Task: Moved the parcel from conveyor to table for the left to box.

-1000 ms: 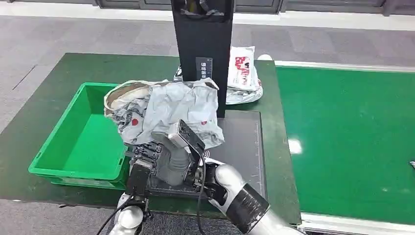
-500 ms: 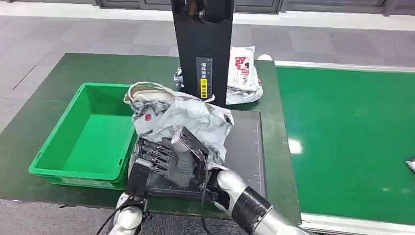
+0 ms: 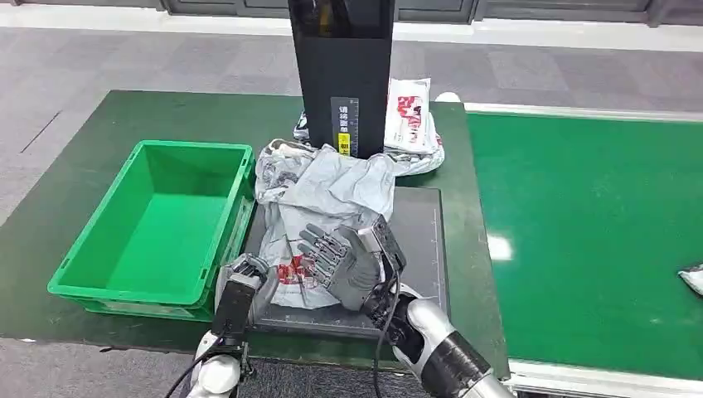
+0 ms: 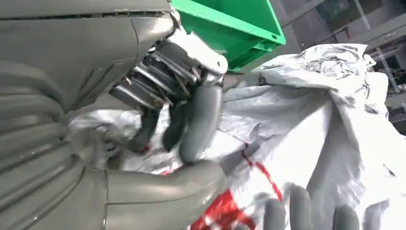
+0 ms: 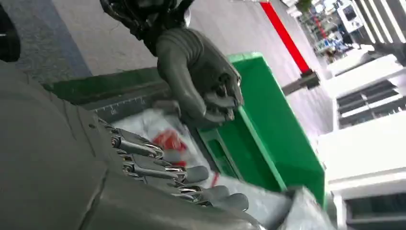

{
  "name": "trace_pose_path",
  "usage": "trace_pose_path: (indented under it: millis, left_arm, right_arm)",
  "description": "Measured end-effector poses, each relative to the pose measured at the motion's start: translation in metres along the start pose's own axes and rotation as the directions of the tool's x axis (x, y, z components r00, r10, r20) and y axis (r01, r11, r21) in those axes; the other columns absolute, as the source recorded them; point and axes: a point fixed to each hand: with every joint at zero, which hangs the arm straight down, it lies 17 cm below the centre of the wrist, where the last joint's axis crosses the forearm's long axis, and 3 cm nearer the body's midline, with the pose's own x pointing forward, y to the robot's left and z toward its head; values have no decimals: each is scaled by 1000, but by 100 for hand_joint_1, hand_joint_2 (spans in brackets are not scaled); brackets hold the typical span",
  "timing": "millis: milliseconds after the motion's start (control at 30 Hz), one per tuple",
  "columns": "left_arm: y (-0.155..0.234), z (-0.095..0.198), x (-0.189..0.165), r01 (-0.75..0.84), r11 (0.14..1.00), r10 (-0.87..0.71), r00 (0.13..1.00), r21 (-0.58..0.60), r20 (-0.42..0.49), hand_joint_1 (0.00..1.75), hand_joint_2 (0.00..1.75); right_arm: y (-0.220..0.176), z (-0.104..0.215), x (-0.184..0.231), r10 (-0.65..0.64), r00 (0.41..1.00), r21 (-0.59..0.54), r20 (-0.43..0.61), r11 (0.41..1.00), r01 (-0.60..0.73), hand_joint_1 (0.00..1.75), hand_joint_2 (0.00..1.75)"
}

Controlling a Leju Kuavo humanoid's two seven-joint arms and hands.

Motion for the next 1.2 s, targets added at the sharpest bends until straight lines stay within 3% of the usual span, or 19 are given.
trace_pose_path:
  millis: [233,400,433,467,533,567,667,700,833,900,1000,1100,1200]
  left_arm:
    - [6,4,-4,16,1000,-16,1000,8,-10,175,175]
    - [10,7,-6,21,1000,-21,1000,14,-17,175,175]
    - [11,7,-5,23,1000,-23,1000,15,-17,161,175]
    - [13,8,-5,25,1000,-25,1000,16,-17,19,175]
    - [14,9,-4,33,999,-32,999,16,-14,19,175]
    - [16,11,-4,41,999,-41,999,19,-14,0,175]
    - [19,14,-1,59,998,-59,998,24,-6,0,175]
    - [19,13,2,68,997,-68,998,26,2,0,175]
    - [21,15,18,110,993,-112,992,44,55,0,175]
    - [24,15,29,132,989,-137,987,63,89,0,175]
    - [30,14,45,157,983,-169,977,95,132,0,175]
    - [42,18,70,258,950,-291,935,174,204,0,175]
    - [46,21,95,338,910,-395,882,238,258,0,175]
  right_arm:
    - [-66,24,21,-30,993,-254,112,966,58,0,0]
    - [-77,53,22,130,988,-327,84,940,-96,0,0]
    - [-78,58,26,166,982,-340,85,932,-128,0,0]
    - [-79,64,36,216,971,-362,101,917,-166,0,0]
    - [-78,78,57,304,942,-415,140,882,-223,0,0]
    - [-76,87,71,353,920,-447,171,860,-247,0,0]
    - [-70,113,115,444,857,-519,259,813,-264,0,0]
    - [-70,123,130,480,828,-553,288,790,-266,0,175]
    - [-67,186,189,634,678,-726,372,654,-214,0,175]
    - [-63,222,212,706,602,-803,373,570,-171,0,175]
    - [-56,259,228,774,536,-869,339,475,-136,0,175]
    - [-59,297,231,818,523,-939,240,331,-88,0,175]
    - [-68,322,223,807,560,-961,187,269,-66,0,175]
